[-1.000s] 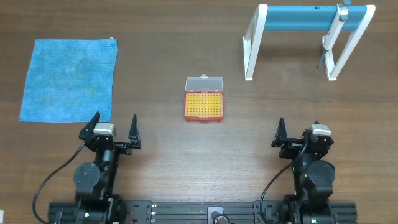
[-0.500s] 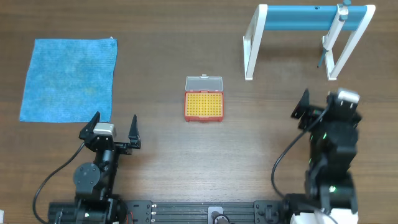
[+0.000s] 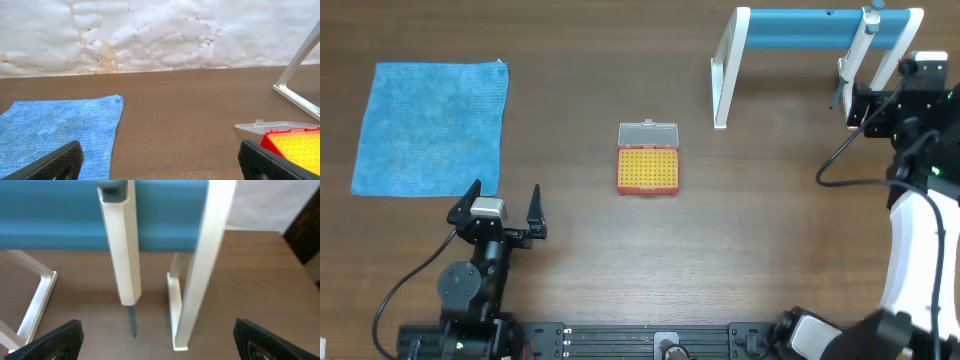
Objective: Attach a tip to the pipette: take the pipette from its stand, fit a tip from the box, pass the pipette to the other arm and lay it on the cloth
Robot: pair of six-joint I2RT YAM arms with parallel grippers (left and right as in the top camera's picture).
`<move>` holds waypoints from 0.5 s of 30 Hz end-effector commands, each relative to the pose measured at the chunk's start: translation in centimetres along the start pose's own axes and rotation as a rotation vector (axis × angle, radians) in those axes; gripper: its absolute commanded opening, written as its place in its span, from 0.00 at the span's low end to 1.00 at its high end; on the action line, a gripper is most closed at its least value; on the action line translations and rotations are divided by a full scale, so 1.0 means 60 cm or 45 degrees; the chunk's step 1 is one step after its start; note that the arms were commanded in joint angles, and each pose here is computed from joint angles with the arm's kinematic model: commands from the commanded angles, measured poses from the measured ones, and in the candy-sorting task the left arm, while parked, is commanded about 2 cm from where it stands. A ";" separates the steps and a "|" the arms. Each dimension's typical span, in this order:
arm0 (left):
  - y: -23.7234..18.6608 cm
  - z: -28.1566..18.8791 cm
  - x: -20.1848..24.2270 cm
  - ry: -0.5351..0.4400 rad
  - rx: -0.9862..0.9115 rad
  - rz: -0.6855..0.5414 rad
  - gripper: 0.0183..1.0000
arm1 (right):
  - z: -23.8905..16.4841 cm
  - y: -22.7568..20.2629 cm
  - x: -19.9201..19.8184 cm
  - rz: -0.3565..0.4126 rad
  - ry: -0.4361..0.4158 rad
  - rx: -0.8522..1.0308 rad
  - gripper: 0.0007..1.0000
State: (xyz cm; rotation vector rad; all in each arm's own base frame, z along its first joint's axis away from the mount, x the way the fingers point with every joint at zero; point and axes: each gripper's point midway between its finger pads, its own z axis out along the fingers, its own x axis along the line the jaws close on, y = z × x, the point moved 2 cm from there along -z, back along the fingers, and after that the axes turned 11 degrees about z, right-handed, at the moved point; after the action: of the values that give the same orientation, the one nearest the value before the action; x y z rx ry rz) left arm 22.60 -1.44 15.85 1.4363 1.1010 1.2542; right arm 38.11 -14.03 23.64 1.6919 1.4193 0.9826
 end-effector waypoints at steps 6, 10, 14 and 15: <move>0.000 -0.001 -0.006 -0.027 -0.002 0.012 1.00 | 0.090 -0.006 0.046 -0.057 0.227 -0.038 0.98; 0.000 -0.001 -0.006 -0.027 -0.002 0.012 1.00 | 0.116 -0.002 0.045 -0.023 0.237 -0.082 0.98; 0.000 -0.001 -0.006 -0.027 -0.002 0.012 1.00 | 0.133 -0.008 0.040 -0.002 0.237 -0.092 0.95; 0.000 -0.001 -0.006 -0.027 -0.002 0.012 1.00 | 0.135 -0.009 0.039 0.000 0.237 -0.093 0.93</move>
State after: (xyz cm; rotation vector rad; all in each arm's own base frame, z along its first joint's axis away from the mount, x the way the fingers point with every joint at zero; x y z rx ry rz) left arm 22.60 -1.44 15.85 1.4363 1.1010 1.2542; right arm 44.62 -12.10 19.63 1.5721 1.4947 1.1698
